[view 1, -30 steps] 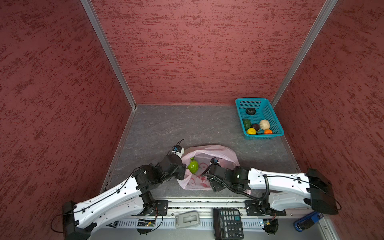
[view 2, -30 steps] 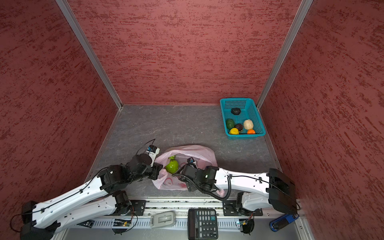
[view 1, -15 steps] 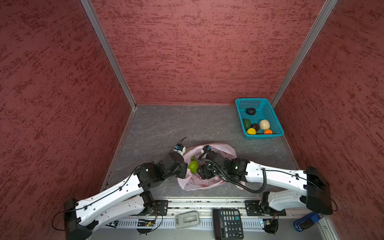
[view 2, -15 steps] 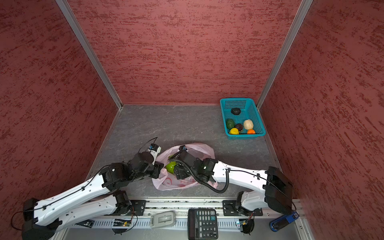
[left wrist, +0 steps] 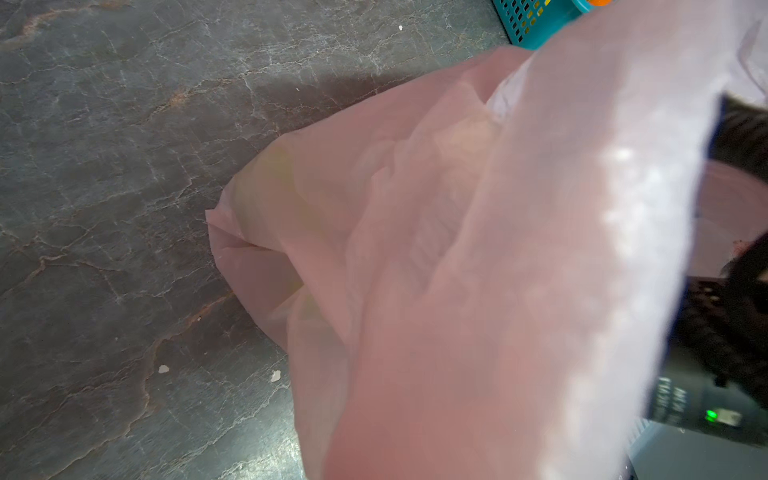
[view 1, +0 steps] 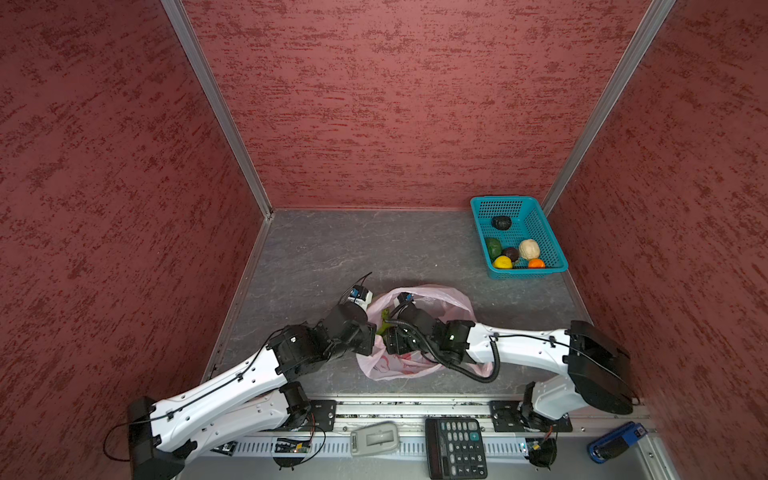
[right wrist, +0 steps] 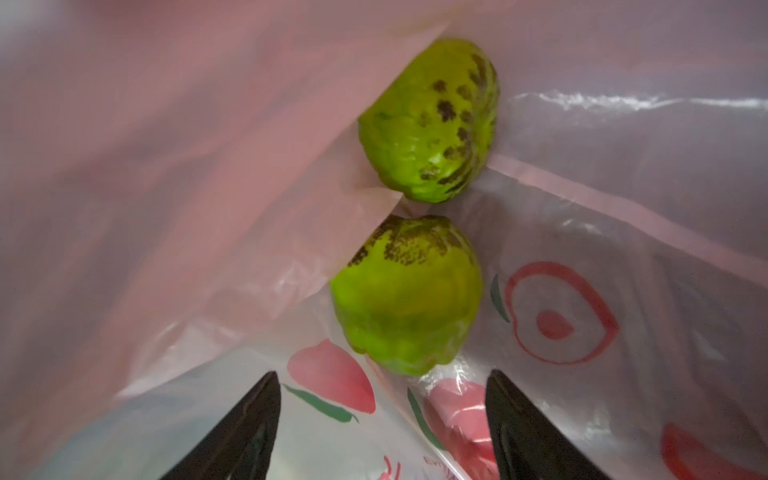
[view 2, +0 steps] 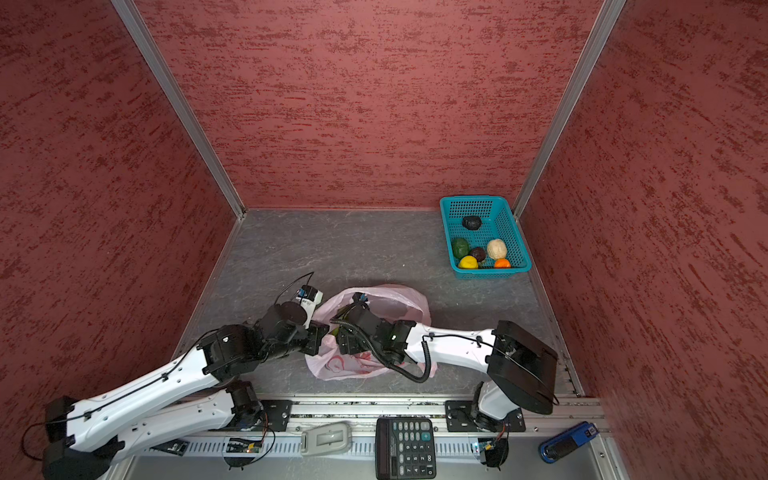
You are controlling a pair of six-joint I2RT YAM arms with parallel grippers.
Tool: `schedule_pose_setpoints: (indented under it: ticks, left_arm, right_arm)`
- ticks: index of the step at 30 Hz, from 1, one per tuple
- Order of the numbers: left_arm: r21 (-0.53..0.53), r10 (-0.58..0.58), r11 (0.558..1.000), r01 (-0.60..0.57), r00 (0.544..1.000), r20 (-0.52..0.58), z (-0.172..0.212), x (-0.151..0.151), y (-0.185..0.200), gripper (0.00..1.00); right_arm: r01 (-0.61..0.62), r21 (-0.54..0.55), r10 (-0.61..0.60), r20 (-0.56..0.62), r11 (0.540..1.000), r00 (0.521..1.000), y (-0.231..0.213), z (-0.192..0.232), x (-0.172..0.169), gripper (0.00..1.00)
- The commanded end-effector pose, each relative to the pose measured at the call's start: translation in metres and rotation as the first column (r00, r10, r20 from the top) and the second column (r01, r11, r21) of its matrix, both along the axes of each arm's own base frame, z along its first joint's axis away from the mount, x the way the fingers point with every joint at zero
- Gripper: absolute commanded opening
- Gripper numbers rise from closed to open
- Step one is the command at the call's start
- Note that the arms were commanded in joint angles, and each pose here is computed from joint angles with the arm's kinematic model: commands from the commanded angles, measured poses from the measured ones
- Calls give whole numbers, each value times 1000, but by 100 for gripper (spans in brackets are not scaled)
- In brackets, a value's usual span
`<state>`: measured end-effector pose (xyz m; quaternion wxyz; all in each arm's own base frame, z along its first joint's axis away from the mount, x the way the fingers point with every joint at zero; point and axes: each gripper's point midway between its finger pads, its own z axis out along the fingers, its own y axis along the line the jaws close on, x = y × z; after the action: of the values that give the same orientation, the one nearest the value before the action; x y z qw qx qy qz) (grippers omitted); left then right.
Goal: Untie the knot of the plastic bag and take out the fruit
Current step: 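Close the right gripper on the larger spotted green fruit and lift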
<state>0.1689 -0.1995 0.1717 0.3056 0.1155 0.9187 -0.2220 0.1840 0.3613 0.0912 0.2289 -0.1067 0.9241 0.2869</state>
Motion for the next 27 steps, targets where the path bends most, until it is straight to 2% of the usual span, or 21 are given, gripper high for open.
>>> schedule_pose_setpoints:
  ticks: [1, 9, 17, 27]
  left_arm:
    - [-49, -19, 999, 20, 1000, 18, 15, 0, -7, 0]
    - [-42, -46, 998, 47, 999, 7, 12, -5, -5, 0]
    - [-46, -54, 997, 54, 998, 13, 13, -6, 0, 0]
    - [-37, -66, 997, 66, 998, 0, 11, -8, 0, 0]
  right_arm:
    - [112, 88, -112, -1, 990, 994, 4, 2, 14, 80]
    - [135, 117, -137, 6, 984, 991, 21, -6, 26, 87]
    - [217, -6, -217, -73, 976, 973, 13, -52, 37, 86]
    - [271, -73, -273, -21, 960, 962, -19, -50, 59, 66]
